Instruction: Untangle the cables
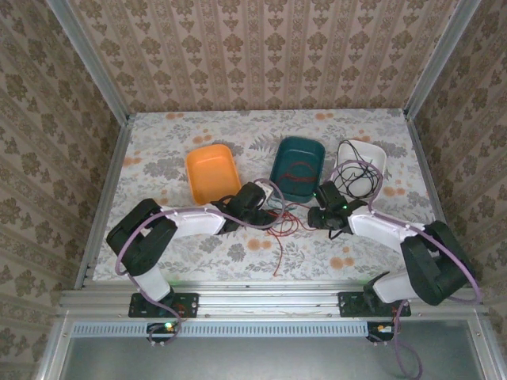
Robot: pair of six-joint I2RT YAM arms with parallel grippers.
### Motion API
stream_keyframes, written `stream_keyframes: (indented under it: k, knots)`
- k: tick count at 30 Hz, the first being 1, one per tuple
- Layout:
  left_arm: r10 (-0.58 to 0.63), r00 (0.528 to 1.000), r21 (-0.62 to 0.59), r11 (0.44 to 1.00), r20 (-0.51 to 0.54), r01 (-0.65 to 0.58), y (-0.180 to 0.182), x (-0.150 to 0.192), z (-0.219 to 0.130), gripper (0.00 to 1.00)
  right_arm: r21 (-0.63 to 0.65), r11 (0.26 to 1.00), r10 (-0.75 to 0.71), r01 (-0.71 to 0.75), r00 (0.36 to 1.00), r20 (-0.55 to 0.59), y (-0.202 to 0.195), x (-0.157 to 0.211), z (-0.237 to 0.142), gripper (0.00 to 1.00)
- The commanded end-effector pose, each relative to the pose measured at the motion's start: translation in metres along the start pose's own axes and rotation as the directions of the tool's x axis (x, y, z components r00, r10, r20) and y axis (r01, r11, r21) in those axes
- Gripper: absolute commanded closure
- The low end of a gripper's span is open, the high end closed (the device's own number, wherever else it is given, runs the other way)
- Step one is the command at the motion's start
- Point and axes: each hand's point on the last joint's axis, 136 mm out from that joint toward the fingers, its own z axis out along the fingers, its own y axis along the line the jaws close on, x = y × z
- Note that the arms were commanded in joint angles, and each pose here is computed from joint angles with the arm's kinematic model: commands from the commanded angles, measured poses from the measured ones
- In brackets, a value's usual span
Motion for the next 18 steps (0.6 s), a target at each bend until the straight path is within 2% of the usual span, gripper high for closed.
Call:
stream_keyframes:
  k: [1, 3, 5, 8, 10, 14, 18]
  knots:
    - [-0.005, 1.0, -0.017, 1.0, -0.018, 0.005, 0.001, 0.003, 0.0, 0.17, 0.04, 0.999, 0.0, -0.002, 0.999, 0.038, 0.001, -0.015, 0.009, 0.57]
    - [-0.008, 1.0, -0.017, 1.0, -0.016, 0.008, 0.001, 0.003, 0.001, 0.17, 0.056, 0.998, -0.006, 0.004, 1.0, 0.022, 0.0, -0.011, 0.016, 0.59]
    - [-0.006, 1.0, -0.019, 1.0, -0.02, 0.006, 0.001, 0.005, 0.001, 0.17, 0.069, 0.998, -0.004, 0.003, 1.0, 0.015, -0.001, -0.008, 0.019, 0.66]
    - [0.001, 1.0, -0.022, 1.0, -0.02, -0.001, 0.002, 0.004, 0.001, 0.17, 0.096, 0.995, -0.012, 0.009, 0.999, 0.032, -0.003, -0.01, 0.015, 0.89]
    - [0.001, 1.0, -0.024, 1.0, -0.024, -0.002, 0.003, 0.006, 0.002, 0.17, 0.108, 0.994, -0.02, 0.013, 0.998, 0.067, -0.004, -0.016, 0.005, 0.99]
    - [-0.002, 0.999, -0.016, 1.0, -0.037, 0.001, 0.003, 0.008, 0.007, 0.17, 0.139, 0.99, -0.042, 0.023, 0.99, 0.135, -0.011, -0.03, -0.021, 1.0]
    - [0.001, 0.999, -0.005, 1.0, -0.049, -0.001, 0.002, 0.012, 0.013, 0.17, 0.219, 0.975, -0.027, -0.025, 0.972, 0.234, -0.032, -0.046, -0.06, 1.0]
